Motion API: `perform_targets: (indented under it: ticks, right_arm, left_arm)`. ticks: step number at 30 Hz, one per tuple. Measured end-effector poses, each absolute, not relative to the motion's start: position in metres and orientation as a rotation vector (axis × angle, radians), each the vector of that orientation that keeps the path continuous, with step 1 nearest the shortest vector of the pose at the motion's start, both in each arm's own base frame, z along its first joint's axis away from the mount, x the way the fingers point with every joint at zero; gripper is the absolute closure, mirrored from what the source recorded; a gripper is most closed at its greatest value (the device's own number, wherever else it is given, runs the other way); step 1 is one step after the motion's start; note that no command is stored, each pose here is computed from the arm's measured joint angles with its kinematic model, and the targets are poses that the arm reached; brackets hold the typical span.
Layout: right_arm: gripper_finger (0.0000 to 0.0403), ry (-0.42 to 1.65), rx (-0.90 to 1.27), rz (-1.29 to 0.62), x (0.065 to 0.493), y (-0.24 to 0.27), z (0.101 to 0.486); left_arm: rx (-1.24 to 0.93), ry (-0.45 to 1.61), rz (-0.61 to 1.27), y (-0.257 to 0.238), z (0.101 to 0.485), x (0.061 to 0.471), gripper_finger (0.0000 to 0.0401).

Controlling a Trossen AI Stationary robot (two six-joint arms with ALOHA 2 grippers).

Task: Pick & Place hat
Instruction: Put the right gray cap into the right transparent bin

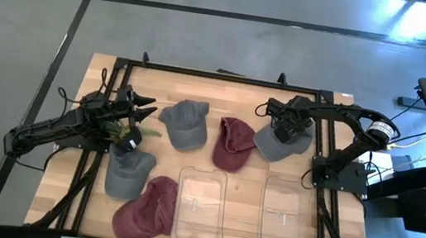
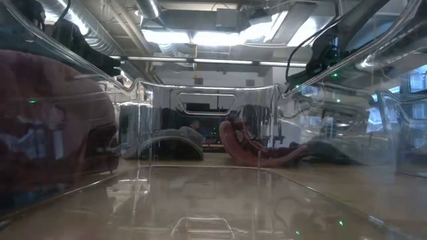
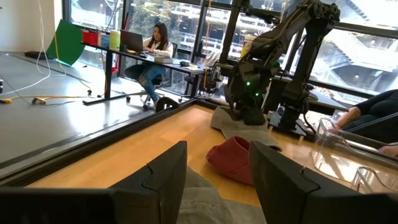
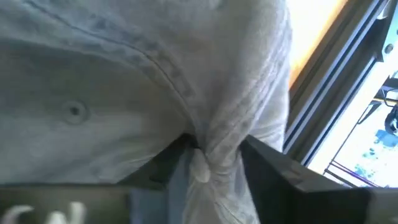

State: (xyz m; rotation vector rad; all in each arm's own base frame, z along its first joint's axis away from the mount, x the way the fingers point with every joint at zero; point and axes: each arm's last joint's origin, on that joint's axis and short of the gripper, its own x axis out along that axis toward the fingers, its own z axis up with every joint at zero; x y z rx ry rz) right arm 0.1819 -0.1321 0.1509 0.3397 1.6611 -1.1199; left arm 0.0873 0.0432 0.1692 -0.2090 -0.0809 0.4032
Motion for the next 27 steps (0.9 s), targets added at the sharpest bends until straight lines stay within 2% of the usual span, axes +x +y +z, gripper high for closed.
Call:
perform_targets:
  ticks: [6,9,13,20,27]
  right_arm:
    - [0.0372,1.691,0.308,-1.078,0.181,-0.131,0.152]
    - [0.0373,1.678,0.281,-1.053,0.182,-0.126,0.161]
    - [0.0373,1.620,0.264,-1.041,0.187,-0.117,0.194]
    - [0.0373,1.387,0.304,-0.880,0.193,-0.100,0.286]
    - [0.0373,1.099,0.244,-0.696,0.174,-0.072,0.377]
  left_arm:
    - [-0.209,-0.081,0.403,0.043,0.169,0.087,0.0232]
    - [-0.209,-0.080,0.403,0.043,0.169,0.087,0.0232]
    - [-0.209,-0.081,0.403,0.043,0.169,0.087,0.0232]
    - [-0.209,-0.081,0.403,0.043,0.169,0.087,0.0232]
    - [-0.209,-0.081,0.404,0.043,0.169,0.087,0.0232]
